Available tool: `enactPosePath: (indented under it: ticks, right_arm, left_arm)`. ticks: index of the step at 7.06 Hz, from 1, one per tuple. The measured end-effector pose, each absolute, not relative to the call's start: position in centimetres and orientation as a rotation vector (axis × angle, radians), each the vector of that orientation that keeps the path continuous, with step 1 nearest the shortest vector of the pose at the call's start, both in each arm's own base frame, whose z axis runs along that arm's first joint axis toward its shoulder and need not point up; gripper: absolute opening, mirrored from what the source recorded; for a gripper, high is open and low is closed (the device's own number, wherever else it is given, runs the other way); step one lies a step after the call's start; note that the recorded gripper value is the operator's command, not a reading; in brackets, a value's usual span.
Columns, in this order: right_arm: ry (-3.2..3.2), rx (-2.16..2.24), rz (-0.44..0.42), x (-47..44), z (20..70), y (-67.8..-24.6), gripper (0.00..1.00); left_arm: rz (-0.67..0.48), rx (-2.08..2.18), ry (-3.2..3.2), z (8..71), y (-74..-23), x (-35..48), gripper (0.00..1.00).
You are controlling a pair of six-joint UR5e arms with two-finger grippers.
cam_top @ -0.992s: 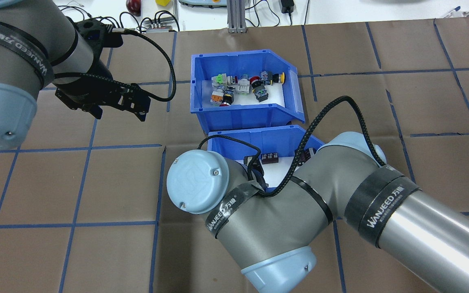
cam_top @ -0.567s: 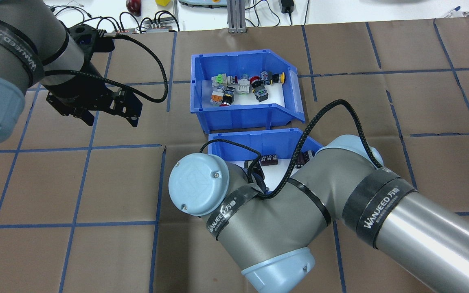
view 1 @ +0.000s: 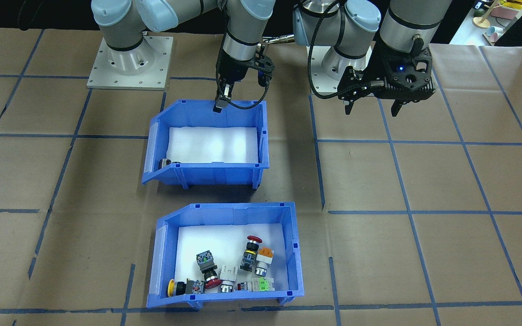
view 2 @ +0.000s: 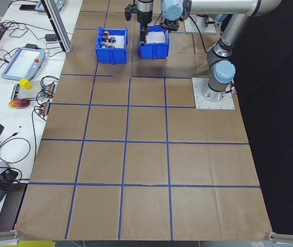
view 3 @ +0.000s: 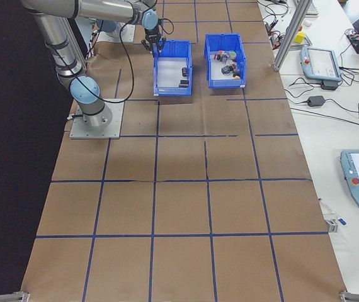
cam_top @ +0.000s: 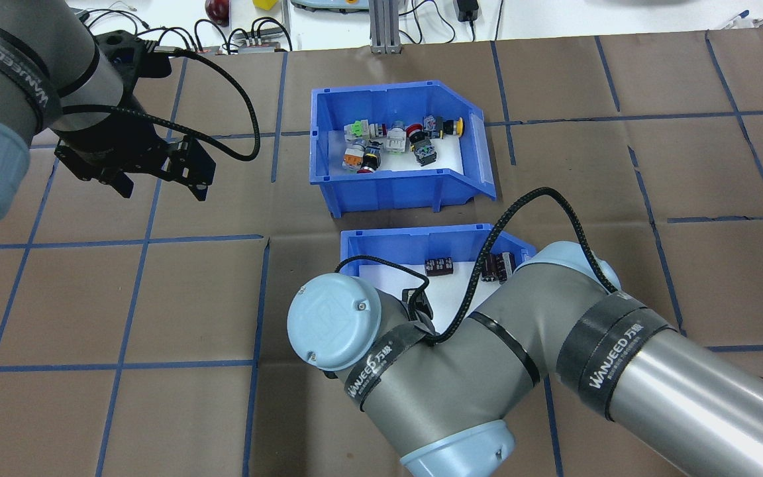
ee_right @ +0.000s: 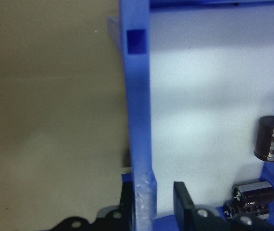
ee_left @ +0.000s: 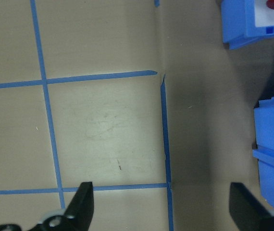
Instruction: Place button box in front
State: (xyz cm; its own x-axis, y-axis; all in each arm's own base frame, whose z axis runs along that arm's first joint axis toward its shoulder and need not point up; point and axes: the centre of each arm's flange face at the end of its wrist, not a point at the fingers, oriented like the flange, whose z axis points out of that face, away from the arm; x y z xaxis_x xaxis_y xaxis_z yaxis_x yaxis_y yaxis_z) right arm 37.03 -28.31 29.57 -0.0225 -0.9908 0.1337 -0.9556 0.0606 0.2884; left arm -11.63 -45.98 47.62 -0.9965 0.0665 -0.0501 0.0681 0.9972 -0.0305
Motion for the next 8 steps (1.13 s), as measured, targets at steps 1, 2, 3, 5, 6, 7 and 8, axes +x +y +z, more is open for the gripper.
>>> enactPosePath:
  ticks: [1,2,3,5,6,7,8]
  right_arm:
    - [-2.055,1.959,-0.155,37.0,30.0,-28.4,1.00]
    - [-2.064,1.950,-0.126,37.1,31.1,-28.9,1.00]
    - [-2.074,1.939,-0.098,37.0,32.7,-29.3,1.00]
    - [-2.124,1.882,-0.060,35.1,36.9,-30.5,1.00]
    - [-2.192,1.805,-0.029,32.5,38.9,-32.1,1.00]
    - [-2.292,1.718,0.006,29.6,40.4,-34.2,1.00]
    - [-2.420,1.606,0.045,26.8,41.5,-36.3,1.00]
  left_arm:
    - [-0.052,0.108,3.110,47.6,-46.0,-11.8,0.99]
    - [-0.056,0.111,3.140,47.6,-46.0,-12.1,0.99]
    - [-0.057,0.112,3.156,47.6,-46.0,-12.3,0.99]
    - [-0.057,0.113,3.164,47.6,-45.9,-12.4,0.99]
    - [-0.056,0.112,3.165,47.5,-45.9,-12.4,0.99]
    - [-0.053,0.109,3.165,47.4,-45.9,-12.4,0.99]
    - [-0.050,0.103,3.165,47.3,-45.8,-12.4,0.99]
